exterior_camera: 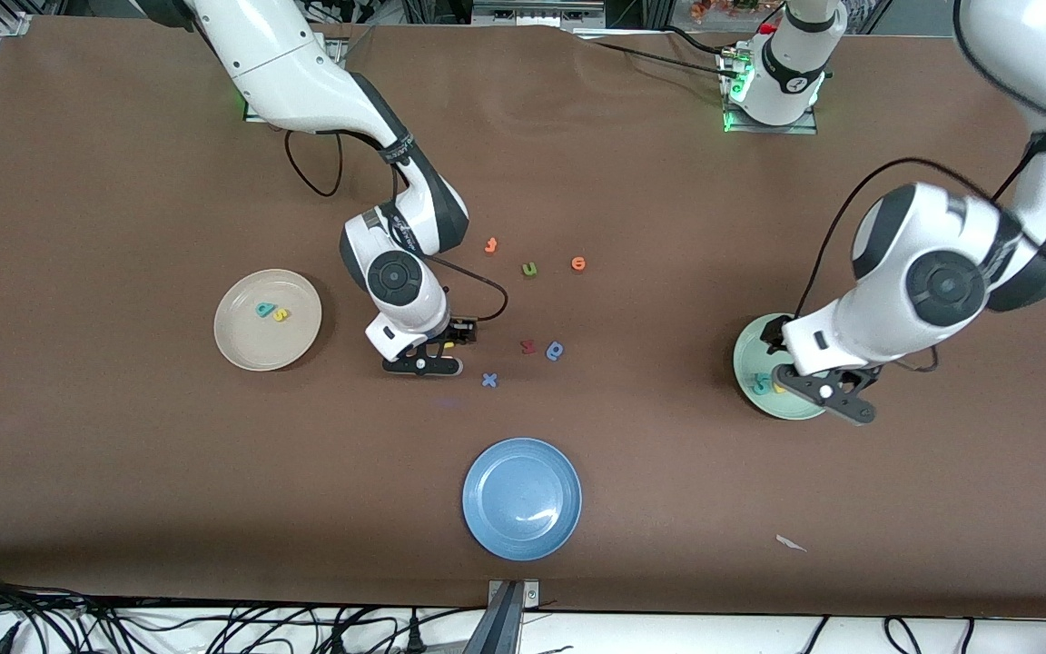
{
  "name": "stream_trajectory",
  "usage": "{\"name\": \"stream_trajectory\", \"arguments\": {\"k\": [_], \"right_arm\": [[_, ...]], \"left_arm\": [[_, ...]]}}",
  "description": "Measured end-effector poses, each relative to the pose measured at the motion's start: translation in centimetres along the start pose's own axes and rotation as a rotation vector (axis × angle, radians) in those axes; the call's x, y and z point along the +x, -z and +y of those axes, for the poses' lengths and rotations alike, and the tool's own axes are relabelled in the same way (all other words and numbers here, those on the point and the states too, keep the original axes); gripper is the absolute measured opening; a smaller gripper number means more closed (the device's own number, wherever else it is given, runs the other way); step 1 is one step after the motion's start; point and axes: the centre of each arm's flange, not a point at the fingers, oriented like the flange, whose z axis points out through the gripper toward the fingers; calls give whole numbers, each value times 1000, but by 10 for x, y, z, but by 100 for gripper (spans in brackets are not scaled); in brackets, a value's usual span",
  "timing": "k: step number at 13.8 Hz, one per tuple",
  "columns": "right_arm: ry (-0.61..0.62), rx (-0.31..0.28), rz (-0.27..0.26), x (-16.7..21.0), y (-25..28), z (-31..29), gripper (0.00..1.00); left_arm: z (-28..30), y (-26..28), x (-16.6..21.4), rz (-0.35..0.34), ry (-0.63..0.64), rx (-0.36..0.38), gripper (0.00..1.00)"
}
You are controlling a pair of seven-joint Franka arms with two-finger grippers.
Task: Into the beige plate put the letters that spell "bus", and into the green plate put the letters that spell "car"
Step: 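Grasp the yellow u with the right gripper while the left gripper retracts, then drop the yellow u on the beige plate with the right gripper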
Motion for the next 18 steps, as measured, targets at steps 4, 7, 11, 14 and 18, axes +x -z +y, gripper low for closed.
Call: {"name": "stream_trajectory", "arguments": {"k": [4, 7, 11, 14, 18], "right_arm": [[0, 7, -2, -1, 2, -3, 42], [-2, 7, -4, -1, 3, -2, 37], [-7, 6, -7, 1, 3, 0, 29], [-8, 5, -9, 1, 3, 0, 25], [-9, 5, -10, 1, 3, 0, 24]], "left_arm": [[-15, 85, -25, -40, 80, -28, 100], [-23, 126, -35, -39, 107, -13, 100], [-58, 153, -63, 33, 264, -93, 100], [-85, 155, -105, 69, 368, -118, 100], [-69, 166, -128, 76, 397, -108, 100]]}}
